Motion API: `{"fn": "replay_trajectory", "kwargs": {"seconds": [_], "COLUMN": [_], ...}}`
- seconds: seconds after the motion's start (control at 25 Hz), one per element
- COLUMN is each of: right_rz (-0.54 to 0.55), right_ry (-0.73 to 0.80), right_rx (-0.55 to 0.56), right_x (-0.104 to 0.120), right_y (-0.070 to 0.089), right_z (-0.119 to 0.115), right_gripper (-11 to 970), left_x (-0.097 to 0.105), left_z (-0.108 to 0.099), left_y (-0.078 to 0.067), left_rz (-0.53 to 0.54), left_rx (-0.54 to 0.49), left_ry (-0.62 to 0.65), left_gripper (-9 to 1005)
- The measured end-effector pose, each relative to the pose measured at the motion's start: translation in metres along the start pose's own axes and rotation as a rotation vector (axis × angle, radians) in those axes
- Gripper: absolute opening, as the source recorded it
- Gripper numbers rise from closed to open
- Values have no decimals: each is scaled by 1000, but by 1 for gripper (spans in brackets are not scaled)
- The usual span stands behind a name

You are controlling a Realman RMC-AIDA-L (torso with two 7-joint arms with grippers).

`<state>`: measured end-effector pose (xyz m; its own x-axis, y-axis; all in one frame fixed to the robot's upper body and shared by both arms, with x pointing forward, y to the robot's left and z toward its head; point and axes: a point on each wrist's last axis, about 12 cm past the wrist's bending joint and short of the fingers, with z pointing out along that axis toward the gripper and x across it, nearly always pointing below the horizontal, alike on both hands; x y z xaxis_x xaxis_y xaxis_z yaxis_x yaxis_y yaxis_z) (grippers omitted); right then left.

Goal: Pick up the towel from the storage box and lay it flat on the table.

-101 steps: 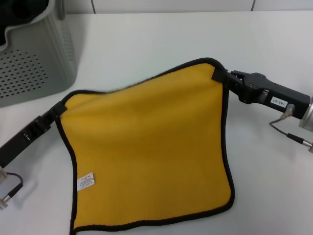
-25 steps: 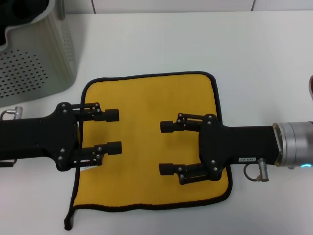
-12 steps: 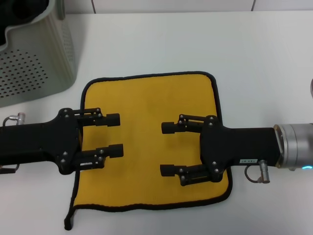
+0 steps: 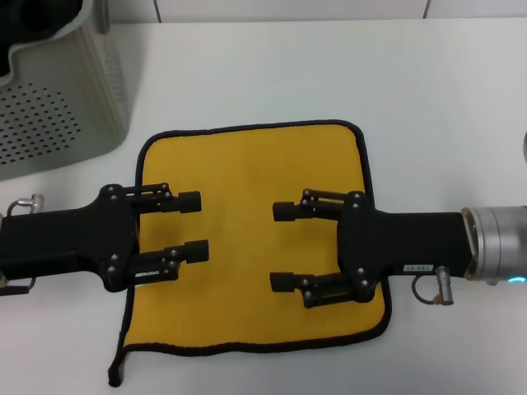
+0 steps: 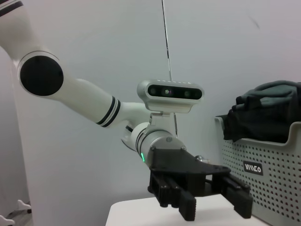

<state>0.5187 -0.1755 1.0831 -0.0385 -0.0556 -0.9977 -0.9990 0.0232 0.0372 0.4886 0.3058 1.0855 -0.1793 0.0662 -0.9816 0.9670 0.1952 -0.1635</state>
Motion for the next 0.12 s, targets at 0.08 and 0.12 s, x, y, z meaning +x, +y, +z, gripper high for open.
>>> {"fn": "replay_trajectory", "kwargs": {"seconds": [0.08,0.12], "right_rz": [-6,-6], "right_ry": [-11,-11], "right_rx": [18,18], "right_x": [0,0], "right_y": [-1,-1], "right_z": [-2,-2], "right_gripper": [821,821], "left_x": [1,2], "left_z": [0,0], "left_y": [1,2], "left_rz": [-2,-4], "left_rx": [-16,-24], "left_ry": [5,8], "left_gripper": [622,622]}}
